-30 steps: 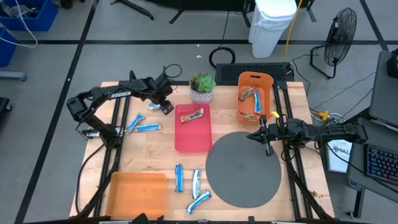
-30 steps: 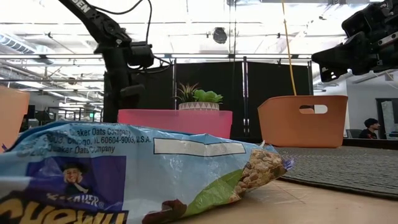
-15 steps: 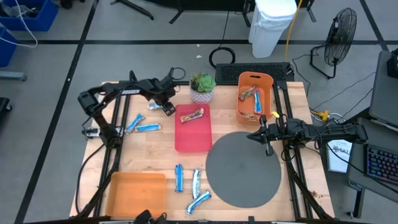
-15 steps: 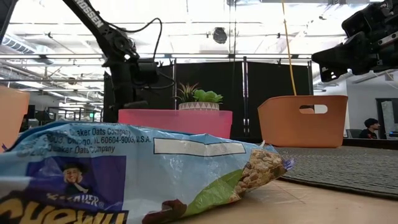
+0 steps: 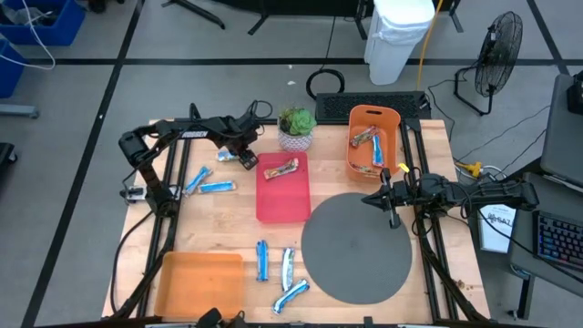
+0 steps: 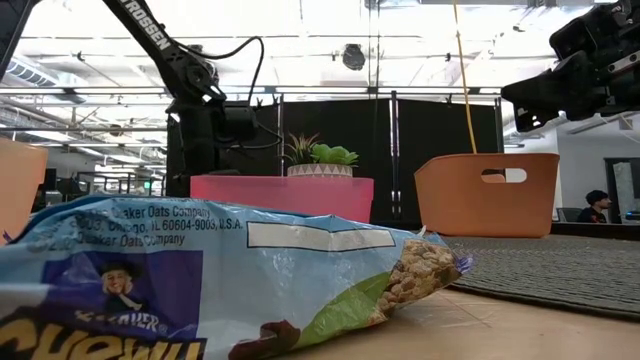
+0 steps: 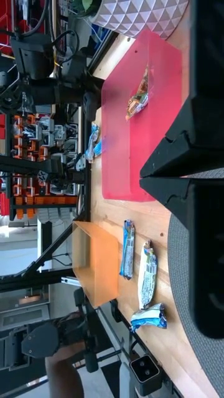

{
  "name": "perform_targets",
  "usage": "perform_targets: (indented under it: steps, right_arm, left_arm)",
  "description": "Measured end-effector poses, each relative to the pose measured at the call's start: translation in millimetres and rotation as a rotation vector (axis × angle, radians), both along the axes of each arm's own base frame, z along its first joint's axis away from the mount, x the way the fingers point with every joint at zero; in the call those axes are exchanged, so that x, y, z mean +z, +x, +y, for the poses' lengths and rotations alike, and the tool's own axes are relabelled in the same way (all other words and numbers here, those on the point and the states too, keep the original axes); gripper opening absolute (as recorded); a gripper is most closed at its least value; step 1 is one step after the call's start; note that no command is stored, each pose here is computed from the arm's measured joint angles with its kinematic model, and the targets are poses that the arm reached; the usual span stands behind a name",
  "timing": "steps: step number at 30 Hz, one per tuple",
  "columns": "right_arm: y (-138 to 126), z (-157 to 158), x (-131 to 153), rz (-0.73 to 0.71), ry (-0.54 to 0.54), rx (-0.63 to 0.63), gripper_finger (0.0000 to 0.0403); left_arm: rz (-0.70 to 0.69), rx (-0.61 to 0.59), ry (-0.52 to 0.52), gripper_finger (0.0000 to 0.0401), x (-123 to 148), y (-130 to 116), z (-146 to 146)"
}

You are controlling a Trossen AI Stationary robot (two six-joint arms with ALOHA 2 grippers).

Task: Pick and place Granola Bars by type
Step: Put the blue/orange granola bar into the pink bin

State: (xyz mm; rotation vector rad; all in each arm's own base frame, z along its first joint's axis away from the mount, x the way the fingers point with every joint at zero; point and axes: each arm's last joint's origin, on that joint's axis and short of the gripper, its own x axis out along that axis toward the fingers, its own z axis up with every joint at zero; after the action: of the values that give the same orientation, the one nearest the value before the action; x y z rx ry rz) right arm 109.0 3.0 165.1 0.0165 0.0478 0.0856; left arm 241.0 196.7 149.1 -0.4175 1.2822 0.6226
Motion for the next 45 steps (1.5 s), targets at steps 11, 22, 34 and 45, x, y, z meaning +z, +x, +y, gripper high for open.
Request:
perform_targets:
  steps: [11,22,34,45]
  right_arm:
    - [0.0,0.0,0.0,0.0,0.0,0.0,0.0]
    - [0.0,0.0,0.0,0.0,0.0,0.0,0.0]
    - [0.0,0.0,0.0,0.0,0.0,0.0,0.0]
    - [0.0,0.0,0.3,-0.003,0.0,0.0,0.0]
  left_arm:
    - [0.016,-0.013,-0.009,0.002,-0.2,-1.0,-1.3]
    - [-0.035,-0.048,0.035,0.0013,23.8,-2.0,-10.8]
    - [-0.221,-0.141,0.164,0.0008,97.3,-14.7,-54.3]
    - [-0.505,-0.3,0.19,0.0008,150.1,-33.1,-94.6]
